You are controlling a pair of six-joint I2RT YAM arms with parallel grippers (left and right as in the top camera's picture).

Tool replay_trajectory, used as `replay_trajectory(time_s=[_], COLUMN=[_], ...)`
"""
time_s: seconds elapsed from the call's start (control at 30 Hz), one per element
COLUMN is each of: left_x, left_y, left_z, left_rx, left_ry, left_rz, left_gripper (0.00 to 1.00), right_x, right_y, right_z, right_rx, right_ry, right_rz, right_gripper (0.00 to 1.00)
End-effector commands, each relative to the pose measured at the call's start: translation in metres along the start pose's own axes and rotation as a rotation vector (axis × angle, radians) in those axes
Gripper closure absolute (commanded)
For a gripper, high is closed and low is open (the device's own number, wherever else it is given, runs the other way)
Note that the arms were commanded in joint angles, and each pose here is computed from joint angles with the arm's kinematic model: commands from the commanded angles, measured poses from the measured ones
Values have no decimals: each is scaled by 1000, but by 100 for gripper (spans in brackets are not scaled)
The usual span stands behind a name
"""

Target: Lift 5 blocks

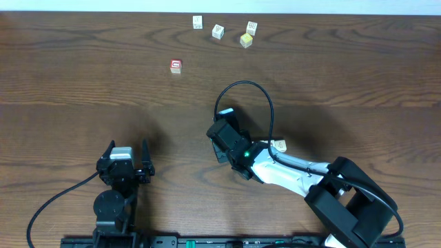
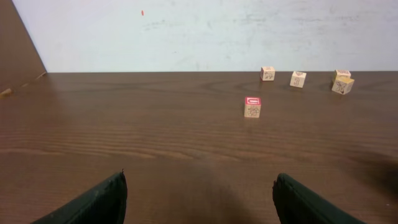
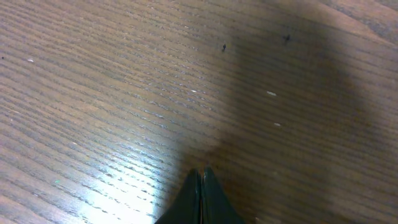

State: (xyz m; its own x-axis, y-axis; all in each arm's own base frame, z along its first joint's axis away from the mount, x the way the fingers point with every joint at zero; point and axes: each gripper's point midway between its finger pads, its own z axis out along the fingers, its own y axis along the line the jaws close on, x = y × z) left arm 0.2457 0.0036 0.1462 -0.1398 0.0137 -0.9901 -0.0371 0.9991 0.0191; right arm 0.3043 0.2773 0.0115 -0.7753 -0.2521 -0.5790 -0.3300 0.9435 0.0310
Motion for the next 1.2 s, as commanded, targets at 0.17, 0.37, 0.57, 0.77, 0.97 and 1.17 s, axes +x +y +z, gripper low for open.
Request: replay_trajectory(time_s=[0.17,0.37,0.57,0.77,0.97,1.17], left_x=[18,18,18,18,18,18], left_y=[1,1,1,1,1,1], left_z=[1,1,1,1,1,1], left_rx=[-7,-7,-7,-7,-7,-7], left_ry=[54,54,55,54,55,54], left_rz=[-3,-3,-3,-3,-3,-3], left_gripper=[25,25,25,25,25,25], right_x=[-23,-55,-61,-61,-34,9], right_y=[9,21,23,17,9,-6], right_z=[-4,-24,-60,-122,-142,-115], right_rx=[-22,-28,-16,-11,35,77], right_ry=[-29,-30,10,-29,-12,50], right_rz=[-58,-91,-33,42,22,83], right_gripper=[99,99,99,99,99,99])
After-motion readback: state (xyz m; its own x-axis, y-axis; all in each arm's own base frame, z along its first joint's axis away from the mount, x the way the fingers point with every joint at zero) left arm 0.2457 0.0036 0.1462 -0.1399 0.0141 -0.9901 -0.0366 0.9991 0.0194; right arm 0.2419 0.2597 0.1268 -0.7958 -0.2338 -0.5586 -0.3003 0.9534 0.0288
